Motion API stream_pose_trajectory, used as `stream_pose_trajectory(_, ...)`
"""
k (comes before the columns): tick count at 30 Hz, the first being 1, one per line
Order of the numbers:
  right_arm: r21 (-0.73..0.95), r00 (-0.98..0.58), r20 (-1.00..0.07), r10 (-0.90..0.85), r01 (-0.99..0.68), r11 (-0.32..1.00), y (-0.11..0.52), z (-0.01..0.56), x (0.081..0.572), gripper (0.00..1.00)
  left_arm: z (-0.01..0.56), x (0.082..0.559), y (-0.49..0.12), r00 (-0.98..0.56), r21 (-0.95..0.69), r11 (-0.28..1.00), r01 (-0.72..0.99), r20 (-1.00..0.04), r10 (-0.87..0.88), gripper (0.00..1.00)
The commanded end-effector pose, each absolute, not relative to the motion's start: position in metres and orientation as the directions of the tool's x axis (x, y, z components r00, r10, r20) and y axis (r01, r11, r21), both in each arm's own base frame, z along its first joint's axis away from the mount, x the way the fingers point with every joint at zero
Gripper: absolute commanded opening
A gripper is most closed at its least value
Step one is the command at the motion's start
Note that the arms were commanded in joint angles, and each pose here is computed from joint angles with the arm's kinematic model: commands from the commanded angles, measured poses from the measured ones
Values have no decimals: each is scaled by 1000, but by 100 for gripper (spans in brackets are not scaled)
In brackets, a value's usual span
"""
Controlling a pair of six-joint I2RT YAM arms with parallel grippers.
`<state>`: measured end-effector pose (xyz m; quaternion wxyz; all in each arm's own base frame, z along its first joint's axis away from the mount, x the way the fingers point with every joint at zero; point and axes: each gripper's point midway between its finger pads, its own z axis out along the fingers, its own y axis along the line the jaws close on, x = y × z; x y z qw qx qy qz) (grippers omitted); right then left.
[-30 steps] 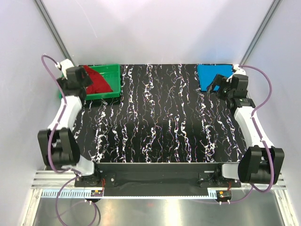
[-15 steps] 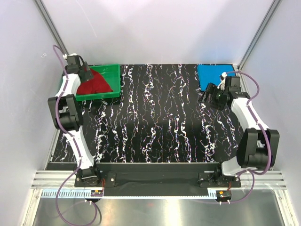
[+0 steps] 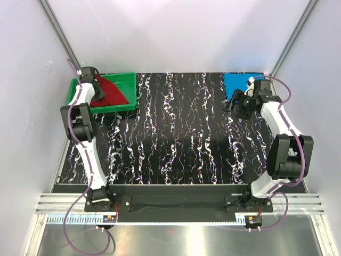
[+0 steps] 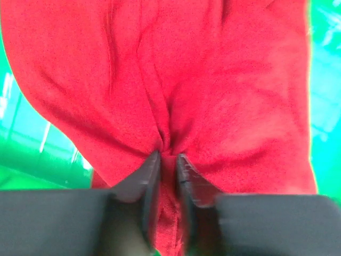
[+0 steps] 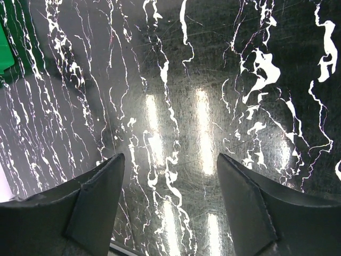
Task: Fold and stack the t-shirts
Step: Grab the tshirt from the pile, then move the tshirt to the center of the board
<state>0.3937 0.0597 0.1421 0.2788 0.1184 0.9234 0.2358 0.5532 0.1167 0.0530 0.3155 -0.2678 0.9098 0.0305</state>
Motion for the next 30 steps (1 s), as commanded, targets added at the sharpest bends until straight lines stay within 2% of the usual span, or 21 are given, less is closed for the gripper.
stream_pose_trajectory(1, 528, -812, -470, 347, 56, 847, 65, 159, 398, 76, 112, 591, 103, -569, -241, 863, -445, -668, -480, 8)
stream_pose_trajectory(3, 541, -812, -466, 352, 53, 840, 68, 164, 398, 76, 165, 609, 96, -473, -336, 853, -400, -721, -506, 0)
stream_pose_trajectory(5, 554, -812, -462, 355, 47, 831, 72, 168, 398, 75, 228, 615, 67, -396, -464, 842, -276, -743, -540, 0)
stream_pose_trajectory(9, 543, -817, -471, 332, 27, 839, 83, 175, 395, 75, 342, 604, 1, -275, -534, 845, -20, -810, -518, 0)
stream_pose_trajectory(10, 540, -815, -481, 325, 17, 842, 85, 180, 394, 74, 362, 596, -10, -255, -543, 839, 19, -814, -521, 0)
stream_pose_trajectory(11, 538, -811, -490, 322, 10, 843, 87, 184, 394, 74, 405, 576, -21, -195, -547, 834, 71, -827, -526, 0)
stream_pose_trajectory(13, 532, -809, -507, 297, -22, 846, 99, 194, 387, 74, 440, 555, -47, -140, -536, 833, 137, -843, -520, 0)
stream_pose_trajectory(17, 522, -804, -531, 267, -62, 851, 112, 209, 371, 74, 546, 470, -105, 13, -412, 848, 334, -897, -441, 0)
stream_pose_trajectory(19, 521, -798, -542, 264, -73, 850, 114, 217, 360, 73, 563, 439, -121, 10, -388, 841, 378, -906, -423, 0)
stream_pose_trajectory(20, 523, -801, -534, 270, -61, 850, 113, 214, 354, 74, 585, 406, -136, 38, -365, 821, 438, -906, -423, 0)
stream_pose_trajectory(24, 516, -790, -548, 275, -60, 855, 110, 217, 335, 74, 606, 330, -165, 22, -366, 741, 563, -890, -456, 0)
stream_pose_trajectory(25, 514, -776, -567, 277, -71, 855, 110, 224, 330, 74, 577, 330, -176, -65, -413, 716, 563, -886, -459, 0)
stream_pose_trajectory(26, 514, -780, -558, 284, -56, 856, 108, 220, 326, 75, 580, 302, -180, -73, -418, 681, 601, -877, -474, 0)
stream_pose_trajectory(27, 517, -780, -557, 286, -56, 854, 109, 220, 323, 75, 566, 295, -186, -110, -434, 666, 607, -876, -471, 0)
stream_pose_trajectory(28, 521, -773, -565, 289, -62, 851, 109, 225, 319, 75, 528, 298, -194, -188, -464, 668, 582, -876, -444, 0)
stream_pose_trajectory(30, 540, -787, -539, 299, -51, 840, 112, 222, 309, 75, 503, 270, -201, -244, -480, 649, 590, -872, -424, 0)
